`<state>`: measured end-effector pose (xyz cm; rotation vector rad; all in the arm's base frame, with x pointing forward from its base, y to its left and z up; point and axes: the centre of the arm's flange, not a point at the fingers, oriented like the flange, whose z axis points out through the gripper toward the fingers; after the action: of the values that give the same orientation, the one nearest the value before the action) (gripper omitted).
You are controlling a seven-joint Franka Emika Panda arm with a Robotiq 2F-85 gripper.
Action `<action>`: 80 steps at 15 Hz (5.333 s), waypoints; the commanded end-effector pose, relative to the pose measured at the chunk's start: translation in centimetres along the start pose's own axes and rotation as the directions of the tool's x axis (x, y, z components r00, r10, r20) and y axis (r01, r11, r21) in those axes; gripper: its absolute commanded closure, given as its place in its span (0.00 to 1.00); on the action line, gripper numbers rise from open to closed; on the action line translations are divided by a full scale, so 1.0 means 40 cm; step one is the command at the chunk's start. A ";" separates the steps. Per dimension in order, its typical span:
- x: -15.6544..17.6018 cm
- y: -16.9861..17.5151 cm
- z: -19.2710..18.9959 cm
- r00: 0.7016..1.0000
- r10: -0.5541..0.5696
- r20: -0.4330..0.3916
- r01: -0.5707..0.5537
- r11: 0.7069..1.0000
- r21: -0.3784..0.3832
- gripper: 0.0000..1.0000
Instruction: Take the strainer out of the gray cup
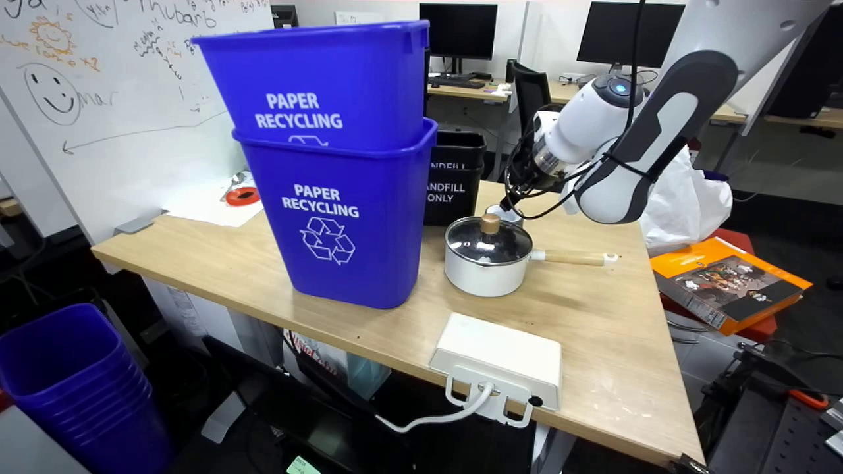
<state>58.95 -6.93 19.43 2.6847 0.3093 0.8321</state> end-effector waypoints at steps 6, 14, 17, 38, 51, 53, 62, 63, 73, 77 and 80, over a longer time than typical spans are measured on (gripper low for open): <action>-0.013 -0.007 0.012 0.996 0.086 -0.018 -0.087 0.994 -0.071 0.63; -0.004 -0.038 0.009 0.992 0.124 -0.025 -0.125 0.990 -0.058 0.84; 0.003 -0.052 -0.001 0.992 0.122 -0.036 -0.124 0.991 -0.043 0.87; 0.157 -0.029 -0.136 0.990 0.072 -0.119 -0.075 0.997 -0.025 1.00; 0.196 0.118 -0.368 0.993 0.093 0.069 -0.079 0.980 -0.185 1.00; 0.172 0.129 -0.407 0.987 0.111 0.116 -0.084 0.972 -0.218 1.00; -0.044 0.130 -0.458 0.951 0.155 0.266 -0.076 0.955 -0.285 1.00; -0.075 0.120 -0.448 0.946 0.165 0.281 -0.084 0.956 -0.280 1.00; -0.119 0.087 -0.407 0.934 0.149 0.324 -0.071 0.968 -0.242 0.73; -0.119 0.087 -0.407 0.934 0.149 0.324 -0.071 0.968 -0.242 0.73; -0.119 0.087 -0.407 0.934 0.149 0.324 -0.071 0.968 -0.242 0.73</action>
<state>46.08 -7.81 30.99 2.5828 -0.0198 0.3874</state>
